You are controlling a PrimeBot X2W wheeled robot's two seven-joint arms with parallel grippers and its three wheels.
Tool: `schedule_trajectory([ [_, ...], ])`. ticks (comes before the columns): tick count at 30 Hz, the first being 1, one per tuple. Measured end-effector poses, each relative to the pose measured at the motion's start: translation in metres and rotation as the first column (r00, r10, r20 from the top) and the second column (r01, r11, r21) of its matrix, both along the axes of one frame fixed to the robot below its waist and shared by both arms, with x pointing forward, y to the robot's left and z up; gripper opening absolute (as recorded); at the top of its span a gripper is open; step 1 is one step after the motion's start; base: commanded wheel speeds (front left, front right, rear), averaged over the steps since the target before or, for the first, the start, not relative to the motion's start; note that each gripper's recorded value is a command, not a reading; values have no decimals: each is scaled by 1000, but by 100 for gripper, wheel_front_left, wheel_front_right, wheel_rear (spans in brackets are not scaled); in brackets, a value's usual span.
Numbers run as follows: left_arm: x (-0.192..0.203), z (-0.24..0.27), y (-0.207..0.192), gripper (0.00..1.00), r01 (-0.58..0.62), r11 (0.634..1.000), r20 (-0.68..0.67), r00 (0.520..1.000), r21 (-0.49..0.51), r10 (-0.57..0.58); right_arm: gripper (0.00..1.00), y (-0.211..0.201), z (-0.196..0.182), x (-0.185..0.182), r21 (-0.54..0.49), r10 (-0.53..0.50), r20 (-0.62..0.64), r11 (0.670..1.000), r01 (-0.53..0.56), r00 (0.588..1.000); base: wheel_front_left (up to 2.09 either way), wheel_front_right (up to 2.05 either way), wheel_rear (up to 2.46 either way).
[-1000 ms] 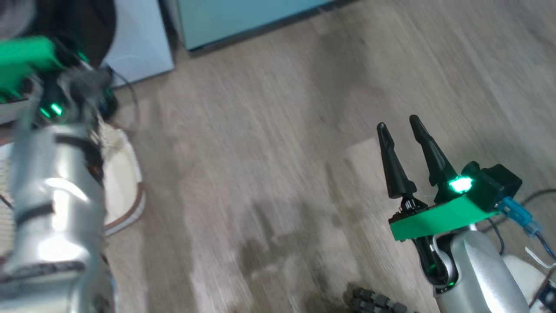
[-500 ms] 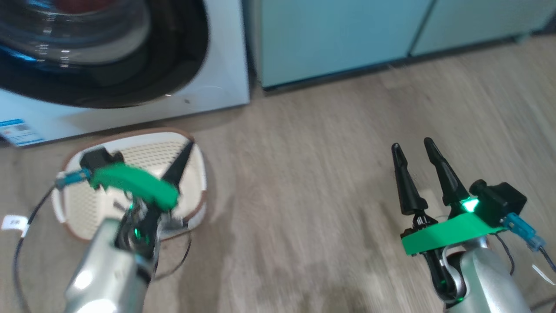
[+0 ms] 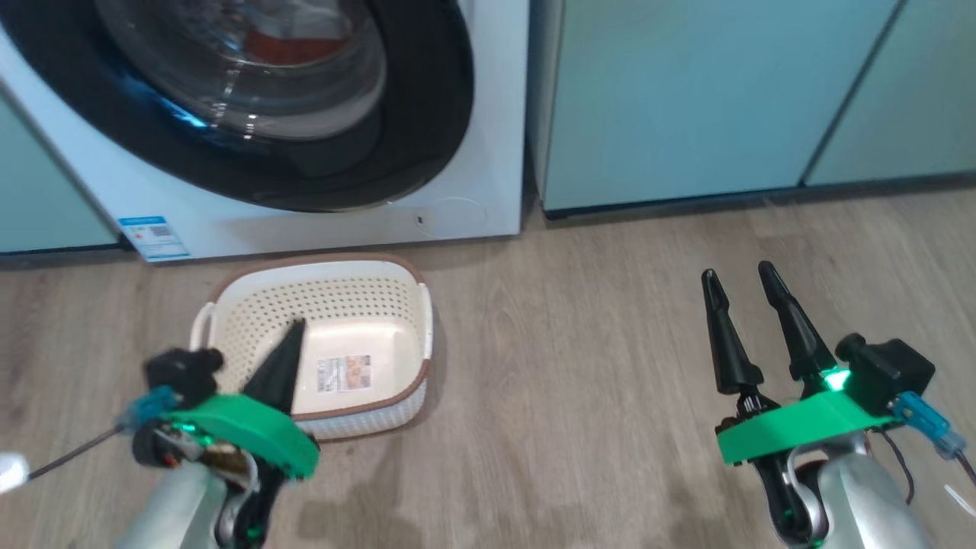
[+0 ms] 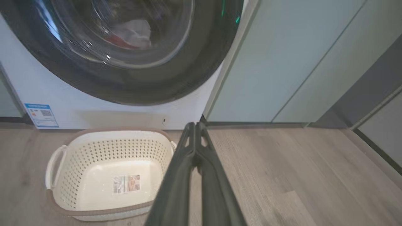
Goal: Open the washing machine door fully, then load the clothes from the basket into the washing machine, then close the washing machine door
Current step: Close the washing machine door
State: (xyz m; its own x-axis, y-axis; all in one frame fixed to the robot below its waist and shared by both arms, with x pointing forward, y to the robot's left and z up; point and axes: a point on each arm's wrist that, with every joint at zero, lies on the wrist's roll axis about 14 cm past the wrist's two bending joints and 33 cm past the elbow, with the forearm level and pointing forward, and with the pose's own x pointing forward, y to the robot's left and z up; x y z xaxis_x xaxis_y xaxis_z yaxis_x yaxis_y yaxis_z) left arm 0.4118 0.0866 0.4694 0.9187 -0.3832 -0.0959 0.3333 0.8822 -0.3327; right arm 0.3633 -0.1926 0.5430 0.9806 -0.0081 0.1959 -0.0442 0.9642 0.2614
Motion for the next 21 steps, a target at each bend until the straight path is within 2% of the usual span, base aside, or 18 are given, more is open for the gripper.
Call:
schedule_trajectory([
  [4,2,56,24,0,-131,990,185,973,-47,137,100,7,-1,0,-2,21,-2,1000,-21,1000,0,0,0],
  [7,-8,72,40,0,-223,970,234,942,-99,240,100,8,1,1,-8,22,6,1000,-22,1000,0,0,0],
  [12,-27,69,55,0,-282,959,274,920,-31,280,100,10,4,3,-13,29,13,999,-29,999,0,0,0],
  [15,-28,76,61,0,-294,955,303,908,-31,289,100,11,4,3,-13,31,12,999,-31,999,0,0,0],
  [21,-37,64,56,0,-268,963,277,925,-12,261,100,12,4,2,-14,36,12,999,-35,999,0,0,0],
])
